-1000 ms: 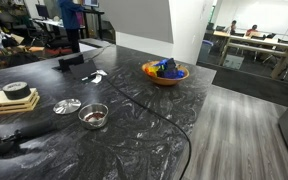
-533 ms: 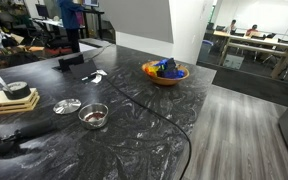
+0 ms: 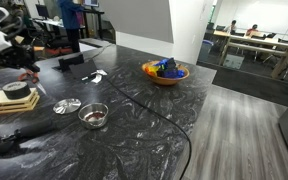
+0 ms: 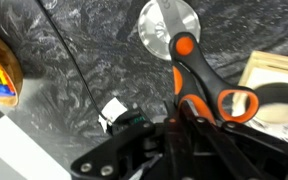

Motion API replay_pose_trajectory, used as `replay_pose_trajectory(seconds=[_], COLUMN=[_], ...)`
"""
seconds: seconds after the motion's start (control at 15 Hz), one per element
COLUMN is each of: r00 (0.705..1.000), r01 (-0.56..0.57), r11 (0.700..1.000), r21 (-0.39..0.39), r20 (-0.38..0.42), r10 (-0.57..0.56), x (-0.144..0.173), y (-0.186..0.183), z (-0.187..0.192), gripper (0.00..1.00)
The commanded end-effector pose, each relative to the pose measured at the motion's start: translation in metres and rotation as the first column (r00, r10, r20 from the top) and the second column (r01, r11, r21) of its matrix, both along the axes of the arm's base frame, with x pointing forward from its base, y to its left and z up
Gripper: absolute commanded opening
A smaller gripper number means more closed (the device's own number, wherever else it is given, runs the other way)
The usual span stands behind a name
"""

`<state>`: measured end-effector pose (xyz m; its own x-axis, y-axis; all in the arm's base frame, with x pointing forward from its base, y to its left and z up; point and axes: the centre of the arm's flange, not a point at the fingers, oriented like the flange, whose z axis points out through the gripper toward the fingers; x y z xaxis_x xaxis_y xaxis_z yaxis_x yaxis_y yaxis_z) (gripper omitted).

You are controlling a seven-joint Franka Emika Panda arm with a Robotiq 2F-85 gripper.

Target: Move the scissors closer to the silver lid

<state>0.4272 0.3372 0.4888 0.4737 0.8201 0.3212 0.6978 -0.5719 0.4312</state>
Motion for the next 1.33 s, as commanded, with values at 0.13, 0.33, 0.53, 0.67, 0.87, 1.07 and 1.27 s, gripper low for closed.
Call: replay_pose_trajectory(seconds=[0.13, 0.33, 0.53, 0.67, 0.87, 1.07, 1.27], r00=[0.989, 0.985, 0.983, 0.981, 0.980, 0.981, 0.982], r01=[0.108, 0.115, 0.123, 0.145, 0.162, 0.155, 0.149], r11=[0.992, 0.988, 0.983, 0.977, 0.974, 0.977, 0.980], r21=[0.068, 0.104, 0.134, 0.154, 0.157, 0.148, 0.130], r20=[-0.108, -0.143, -0.149, -0.151, -0.142, -0.136, -0.139], r10=[-0.100, -0.100, -0.103, -0.122, -0.141, -0.135, -0.131], x=[0.107, 0.130, 0.139, 0.146, 0.159, 0.174, 0.185], y=[-0.005, 0.010, 0.024, 0.028, 0.028, 0.029, 0.032], z=[-0.078, -0.095, -0.095, -0.095, -0.098, -0.105, -0.116], gripper=[0.02, 0.02, 0.02, 0.02, 0.02, 0.02, 0.02])
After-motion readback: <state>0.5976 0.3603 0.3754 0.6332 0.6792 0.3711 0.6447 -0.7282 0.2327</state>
